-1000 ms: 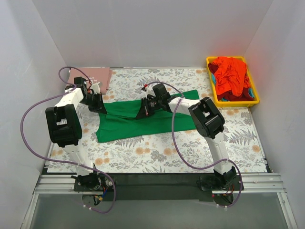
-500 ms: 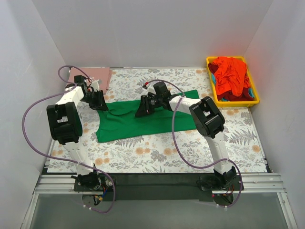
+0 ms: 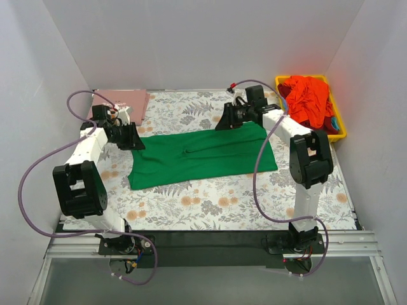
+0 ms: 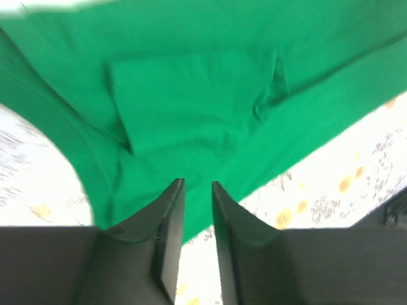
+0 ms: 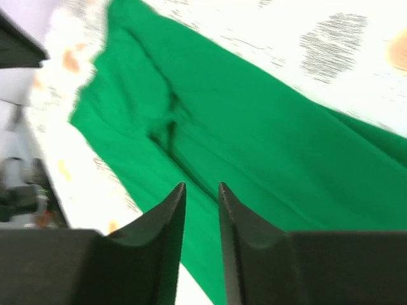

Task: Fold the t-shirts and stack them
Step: Fold the tshirt

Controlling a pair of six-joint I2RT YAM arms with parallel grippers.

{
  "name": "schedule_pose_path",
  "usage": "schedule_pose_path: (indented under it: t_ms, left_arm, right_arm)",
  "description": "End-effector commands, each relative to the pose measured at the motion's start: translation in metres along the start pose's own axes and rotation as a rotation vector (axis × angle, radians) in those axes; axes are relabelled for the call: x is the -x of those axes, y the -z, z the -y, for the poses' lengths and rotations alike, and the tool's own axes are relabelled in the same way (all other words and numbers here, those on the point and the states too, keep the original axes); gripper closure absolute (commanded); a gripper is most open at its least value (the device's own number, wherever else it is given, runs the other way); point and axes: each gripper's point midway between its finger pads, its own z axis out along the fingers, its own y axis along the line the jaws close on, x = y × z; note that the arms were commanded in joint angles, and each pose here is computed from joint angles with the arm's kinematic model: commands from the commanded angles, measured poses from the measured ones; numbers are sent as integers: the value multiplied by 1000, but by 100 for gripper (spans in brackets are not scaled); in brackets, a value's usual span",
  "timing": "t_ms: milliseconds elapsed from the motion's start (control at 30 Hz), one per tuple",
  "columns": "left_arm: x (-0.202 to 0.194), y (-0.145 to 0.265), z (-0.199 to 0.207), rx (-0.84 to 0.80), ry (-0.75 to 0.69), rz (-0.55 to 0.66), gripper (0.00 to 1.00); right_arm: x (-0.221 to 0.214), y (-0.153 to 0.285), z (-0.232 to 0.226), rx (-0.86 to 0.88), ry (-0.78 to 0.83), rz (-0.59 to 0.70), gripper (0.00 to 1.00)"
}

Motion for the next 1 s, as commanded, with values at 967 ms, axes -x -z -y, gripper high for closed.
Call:
schedule_pose_path:
  t_ms: [967]
  left_arm:
    - [54,-167,1,255,-317,-150,100]
  right_arm:
    - [-255,55,-37,104,215,-629,99]
